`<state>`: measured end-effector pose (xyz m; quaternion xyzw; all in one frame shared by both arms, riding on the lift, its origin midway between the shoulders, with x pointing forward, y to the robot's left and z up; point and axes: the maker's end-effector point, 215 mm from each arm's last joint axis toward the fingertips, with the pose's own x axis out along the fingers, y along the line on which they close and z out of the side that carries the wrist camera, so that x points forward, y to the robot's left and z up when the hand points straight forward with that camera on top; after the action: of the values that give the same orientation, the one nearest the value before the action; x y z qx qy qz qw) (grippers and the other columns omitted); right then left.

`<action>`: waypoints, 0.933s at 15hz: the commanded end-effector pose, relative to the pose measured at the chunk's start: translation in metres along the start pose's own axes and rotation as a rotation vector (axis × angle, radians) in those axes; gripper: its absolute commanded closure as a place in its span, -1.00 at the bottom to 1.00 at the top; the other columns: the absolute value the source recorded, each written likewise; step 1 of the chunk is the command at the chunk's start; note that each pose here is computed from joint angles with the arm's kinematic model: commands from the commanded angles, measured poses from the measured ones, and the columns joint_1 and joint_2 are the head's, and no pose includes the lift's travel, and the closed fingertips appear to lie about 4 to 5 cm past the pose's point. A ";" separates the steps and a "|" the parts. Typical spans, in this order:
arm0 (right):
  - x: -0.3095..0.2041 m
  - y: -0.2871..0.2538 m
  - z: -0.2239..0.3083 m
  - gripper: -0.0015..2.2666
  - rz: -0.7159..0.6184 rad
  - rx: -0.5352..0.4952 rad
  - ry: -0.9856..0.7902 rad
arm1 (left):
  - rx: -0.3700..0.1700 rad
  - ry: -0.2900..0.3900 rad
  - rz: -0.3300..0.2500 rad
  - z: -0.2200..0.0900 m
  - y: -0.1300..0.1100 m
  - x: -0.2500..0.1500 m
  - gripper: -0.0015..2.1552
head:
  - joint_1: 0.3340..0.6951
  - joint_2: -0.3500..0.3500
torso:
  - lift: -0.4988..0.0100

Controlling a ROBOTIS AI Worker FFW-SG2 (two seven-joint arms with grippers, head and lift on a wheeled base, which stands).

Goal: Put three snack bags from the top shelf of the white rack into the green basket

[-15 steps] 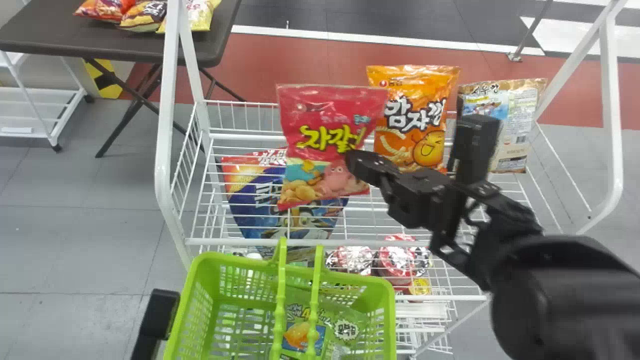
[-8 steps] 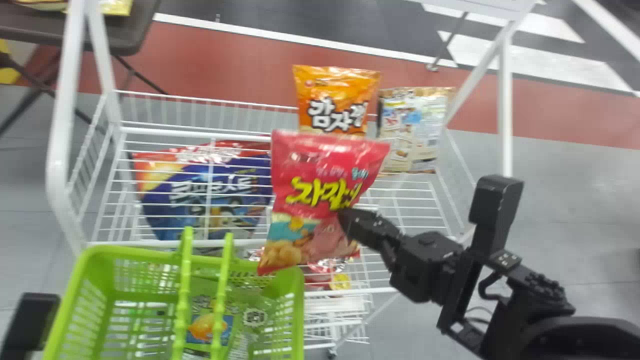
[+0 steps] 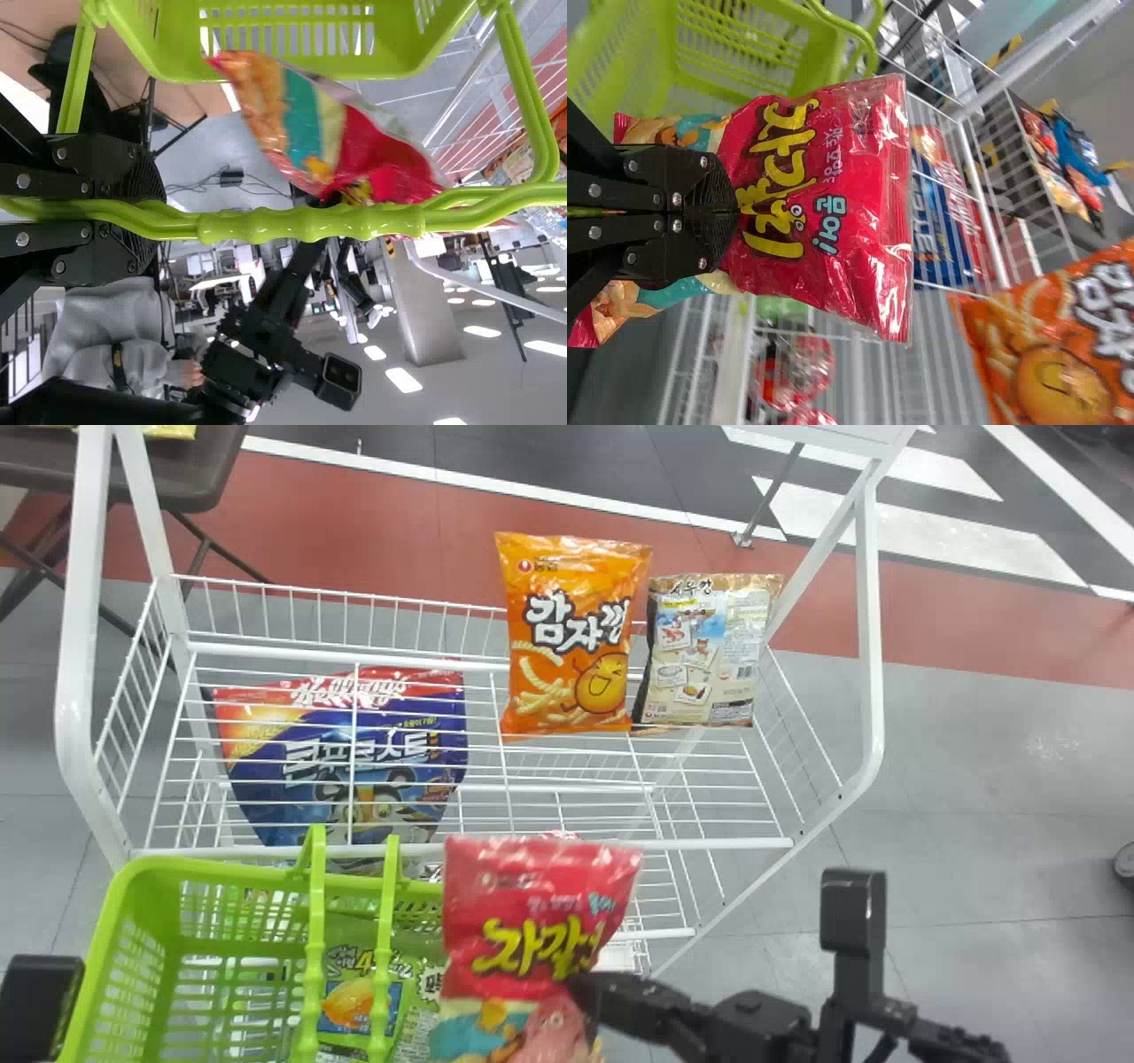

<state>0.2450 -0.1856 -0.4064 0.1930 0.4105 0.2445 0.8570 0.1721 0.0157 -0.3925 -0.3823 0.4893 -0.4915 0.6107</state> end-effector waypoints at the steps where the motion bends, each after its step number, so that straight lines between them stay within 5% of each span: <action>1: 0.009 0.004 -0.028 0.93 0.048 0.067 0.048 | -0.007 0.008 -0.006 -0.004 -0.003 0.004 0.99 | 1.00 -1.00 | 0.96; 9: 0.066 0.078 -0.056 0.93 0.206 0.043 0.116 | -0.008 0.032 -0.013 -0.013 -0.007 0.012 0.99 | 1.00 -1.00 | 0.96; 14: 0.112 0.071 -0.067 0.90 0.185 0.001 0.126 | -0.012 0.033 -0.021 -0.015 -0.008 0.012 0.99 | 1.00 -0.58 | 0.96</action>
<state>0.2297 -0.0582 -0.4598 0.2234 0.4361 0.3361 0.8044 0.1578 0.0025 -0.3908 -0.3821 0.4955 -0.5015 0.5975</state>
